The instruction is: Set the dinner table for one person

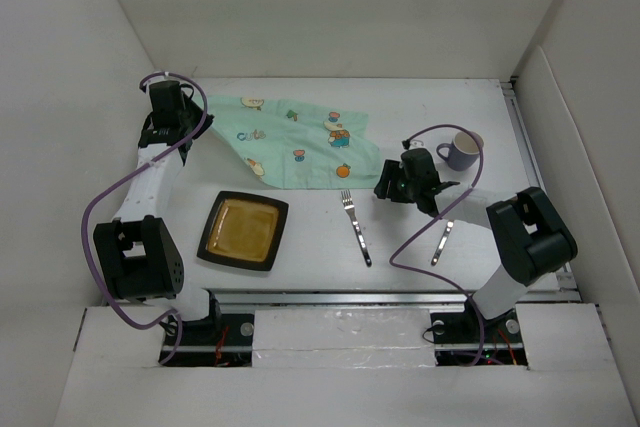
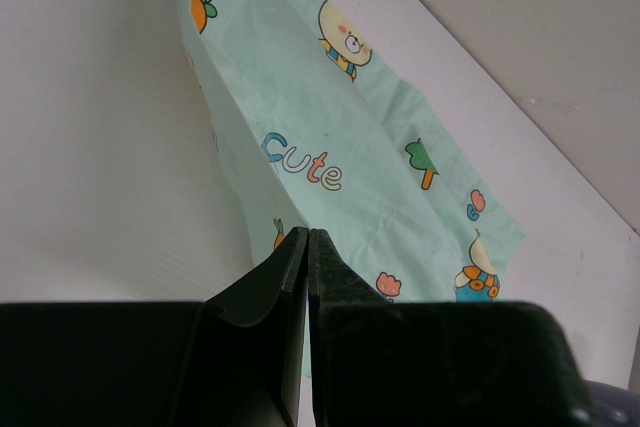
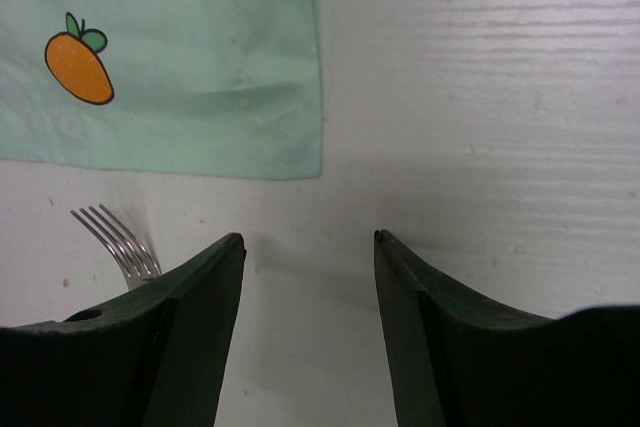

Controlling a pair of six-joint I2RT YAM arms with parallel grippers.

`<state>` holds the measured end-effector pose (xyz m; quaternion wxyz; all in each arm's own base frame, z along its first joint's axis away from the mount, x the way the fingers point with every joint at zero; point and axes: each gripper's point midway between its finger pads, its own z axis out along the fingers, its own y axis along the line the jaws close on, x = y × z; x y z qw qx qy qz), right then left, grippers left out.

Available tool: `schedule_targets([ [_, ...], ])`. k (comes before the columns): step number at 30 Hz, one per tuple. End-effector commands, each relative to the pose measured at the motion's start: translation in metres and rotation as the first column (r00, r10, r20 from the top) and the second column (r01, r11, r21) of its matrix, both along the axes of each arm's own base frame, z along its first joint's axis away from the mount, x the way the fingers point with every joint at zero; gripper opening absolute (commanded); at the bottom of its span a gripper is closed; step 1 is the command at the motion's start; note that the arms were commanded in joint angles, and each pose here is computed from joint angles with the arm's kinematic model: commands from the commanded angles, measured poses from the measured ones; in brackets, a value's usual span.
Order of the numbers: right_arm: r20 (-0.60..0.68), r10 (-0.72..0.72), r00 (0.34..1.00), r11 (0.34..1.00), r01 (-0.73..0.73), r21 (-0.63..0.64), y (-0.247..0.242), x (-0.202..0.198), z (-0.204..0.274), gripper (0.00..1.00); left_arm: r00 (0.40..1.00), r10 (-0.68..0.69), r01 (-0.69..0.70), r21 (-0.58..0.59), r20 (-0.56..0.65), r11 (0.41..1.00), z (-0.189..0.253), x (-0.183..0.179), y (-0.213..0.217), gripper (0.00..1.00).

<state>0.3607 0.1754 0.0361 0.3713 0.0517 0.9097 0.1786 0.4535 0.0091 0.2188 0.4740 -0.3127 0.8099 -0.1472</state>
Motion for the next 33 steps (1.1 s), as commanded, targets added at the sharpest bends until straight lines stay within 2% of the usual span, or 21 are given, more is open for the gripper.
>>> schedule_targets([
  [1, 0.032, -0.011, 0.999, 1.000, 0.012, -0.017, 0.013, 0.016, 0.007, 0.60, 0.992, -0.017, 0.021, -0.024, 0.129, 1.000, 0.039, 0.001, -0.004, 0.00],
  [6, 0.001, -0.063, 0.998, 0.994, 0.063, -0.091, 0.012, 0.027, -0.001, 0.59, 0.985, -0.038, 0.047, -0.051, 0.169, 0.998, 0.048, -0.004, -0.012, 0.00],
  [15, -0.066, -0.157, 0.985, 0.974, 0.144, -0.174, 0.003, 0.034, -0.018, 0.43, 0.972, -0.019, 0.024, -0.018, 0.234, 1.000, 0.070, -0.016, -0.007, 0.00],
  [20, -0.102, -0.171, 0.980, 0.973, 0.152, -0.173, 0.004, 0.031, -0.034, 0.25, 0.974, -0.022, 0.026, -0.016, 0.225, 1.000, 0.066, -0.016, -0.007, 0.00],
  [21, -0.098, -0.186, 0.978, 0.972, 0.168, -0.166, 0.000, 0.032, -0.034, 0.19, 0.975, -0.024, 0.028, -0.015, 0.222, 0.999, 0.064, -0.015, -0.007, 0.00],
  [22, -0.098, -0.196, 0.976, 0.970, 0.178, -0.165, -0.004, 0.033, -0.034, 0.09, 0.976, -0.024, 0.029, -0.018, 0.216, 0.999, 0.062, -0.015, -0.007, 0.00],
  [24, -0.072, -0.222, 0.972, 0.965, 0.208, -0.160, -0.007, 0.036, -0.023, 0.01, 0.975, -0.030, 0.035, -0.023, 0.218, 0.999, 0.063, -0.014, -0.009, 0.00],
  [26, -0.029, -0.246, 0.969, 0.957, 0.238, -0.163, -0.013, 0.040, -0.007, 0.00, 0.975, -0.030, 0.037, -0.025, 0.221, 0.999, 0.065, -0.013, -0.009, 0.00],
  [28, 0.081, -0.257, 0.963, 0.957, 0.265, -0.117, -0.017, 0.055, 0.047, 0.00, 0.967, -0.039, 0.049, -0.030, 0.253, 0.998, 0.081, -0.010, -0.011, 0.00],
  [30, 0.147, -0.243, 0.959, 0.961, 0.258, -0.094, -0.018, 0.058, 0.081, 0.00, 0.963, -0.042, 0.053, -0.036, 0.267, 0.998, 0.088, -0.009, -0.012, 0.00],
  [31, 0.170, -0.239, 0.956, 0.962, 0.257, -0.093, -0.020, 0.057, 0.101, 0.00, 0.952, -0.051, 0.066, -0.038, 0.303, 0.997, 0.108, -0.008, -0.014, 0.00],
  [32, 0.236, -0.236, 0.942, 0.962, 0.262, -0.081, -0.022, 0.062, 0.134, 0.00, 0.945, -0.050, 0.067, -0.041, 0.322, 0.997, 0.119, -0.008, -0.015, 0.00],
  [33, 0.375, -0.248, 0.893, 0.962, 0.272, -0.011, -0.029, 0.058, 0.216, 0.00, 0.914, -0.056, 0.086, -0.056, 0.402, 0.995, 0.157, -0.015, -0.020, 0.00],
])
